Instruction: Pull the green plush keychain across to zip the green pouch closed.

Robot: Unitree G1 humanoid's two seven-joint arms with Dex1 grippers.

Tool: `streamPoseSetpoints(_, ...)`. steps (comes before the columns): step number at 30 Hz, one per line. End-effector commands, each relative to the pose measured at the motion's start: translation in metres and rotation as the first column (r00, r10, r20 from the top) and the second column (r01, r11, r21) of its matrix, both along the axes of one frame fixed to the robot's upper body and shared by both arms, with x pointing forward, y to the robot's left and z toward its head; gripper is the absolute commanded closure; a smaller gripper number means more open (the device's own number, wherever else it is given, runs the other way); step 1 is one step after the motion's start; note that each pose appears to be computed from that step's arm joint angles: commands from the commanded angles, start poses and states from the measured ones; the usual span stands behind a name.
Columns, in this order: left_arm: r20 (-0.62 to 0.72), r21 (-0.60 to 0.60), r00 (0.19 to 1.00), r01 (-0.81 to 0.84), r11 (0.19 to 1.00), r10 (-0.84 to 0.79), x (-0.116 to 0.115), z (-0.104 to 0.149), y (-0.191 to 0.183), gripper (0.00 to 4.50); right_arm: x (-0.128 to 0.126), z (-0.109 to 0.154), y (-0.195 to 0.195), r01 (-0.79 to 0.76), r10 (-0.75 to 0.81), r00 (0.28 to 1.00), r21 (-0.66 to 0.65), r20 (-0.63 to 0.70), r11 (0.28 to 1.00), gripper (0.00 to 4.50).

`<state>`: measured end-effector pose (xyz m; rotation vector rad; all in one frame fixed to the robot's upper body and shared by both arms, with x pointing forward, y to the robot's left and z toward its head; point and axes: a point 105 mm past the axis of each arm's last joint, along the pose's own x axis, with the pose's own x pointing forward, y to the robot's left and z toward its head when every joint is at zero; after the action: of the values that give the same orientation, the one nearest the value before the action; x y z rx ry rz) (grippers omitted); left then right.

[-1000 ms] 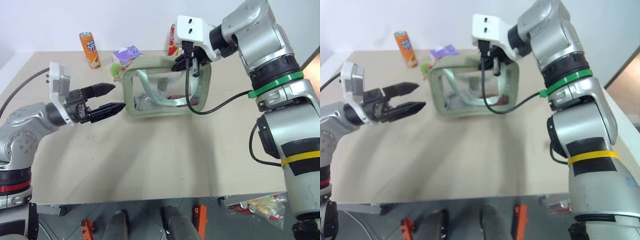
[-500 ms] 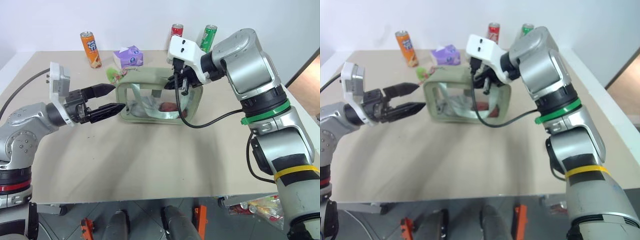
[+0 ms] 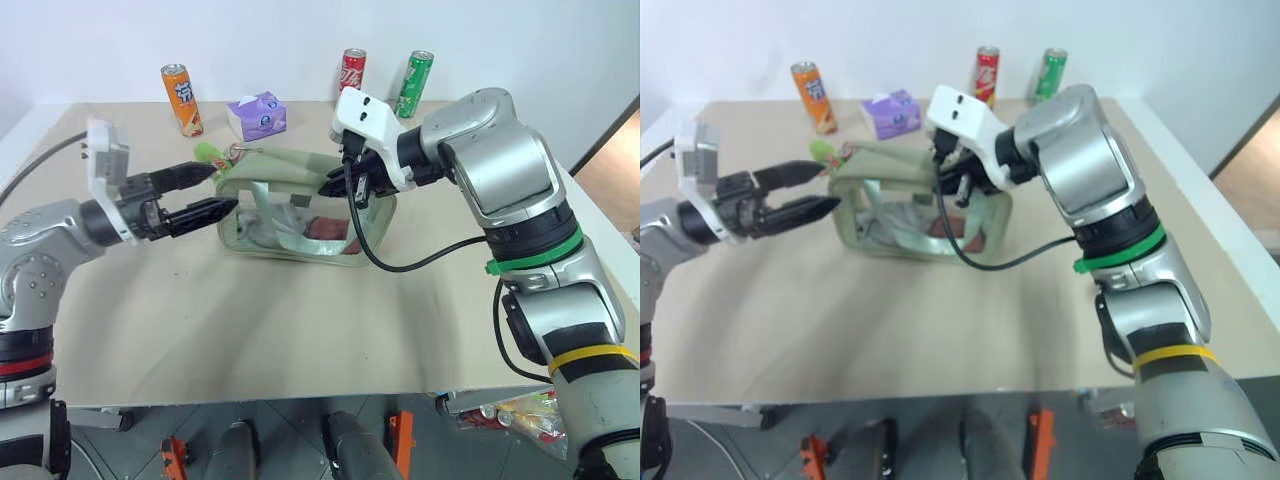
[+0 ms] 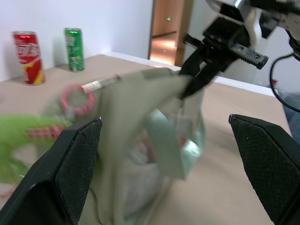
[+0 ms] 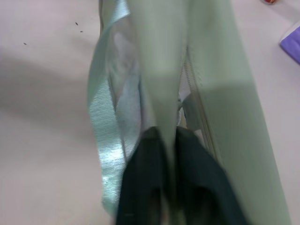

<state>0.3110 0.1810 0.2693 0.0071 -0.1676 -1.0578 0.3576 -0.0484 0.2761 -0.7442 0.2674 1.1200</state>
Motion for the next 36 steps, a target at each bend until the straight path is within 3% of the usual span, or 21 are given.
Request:
streamPoseSetpoints(1,0.060,0.008,0.998,-0.006,1.000,0.006,-0.005,0.015,0.004,0.00,-0.004,0.014,-0.002,-0.017,0.015,0.998,0.039,0.057,0.999,2.44)
streamPoseSetpoints(8,0.059,-0.004,0.998,-0.003,1.000,0.003,-0.005,0.016,0.004,0.00,-0.005,0.022,-0.005,-0.037,0.036,0.999,0.083,0.011,0.996,0.06)
streamPoseSetpoints(12,0.060,-0.027,0.998,-0.006,1.000,0.007,-0.005,0.018,0.006,0.00,-0.040,0.061,-0.018,-0.232,0.253,0.965,0.219,-0.074,0.948,0.06)
streamPoseSetpoints(15,0.063,-0.067,0.998,-0.019,0.998,0.023,-0.006,0.023,0.012,0.00,-0.069,0.094,-0.034,-0.372,0.406,0.912,0.307,-0.052,0.876,0.06)
streamPoseSetpoints(19,0.055,-0.131,0.996,-0.060,0.990,0.068,-0.006,0.029,0.025,0.00,-0.083,0.107,-0.056,-0.420,0.451,0.893,0.353,-0.006,0.836,0.06)
streamPoseSetpoints(23,0.005,-0.090,0.992,-0.124,0.988,0.125,-0.006,0.014,0.041,0.00,-0.052,0.082,-0.089,-0.249,0.250,0.967,0.319,0.037,0.915,0.06)
streamPoseSetpoints(28,-0.106,0.056,0.975,-0.193,0.980,0.198,-0.010,-0.025,0.063,0.00,-0.012,0.019,-0.118,-0.005,-0.018,0.995,0.223,0.098,0.975,0.06)
streamPoseSetpoints(36,-0.108,0.054,0.973,-0.201,0.978,0.205,-0.014,-0.021,0.071,0.00,-0.013,0.004,-0.105,0.013,-0.031,0.998,0.315,0.054,0.949,0.06)
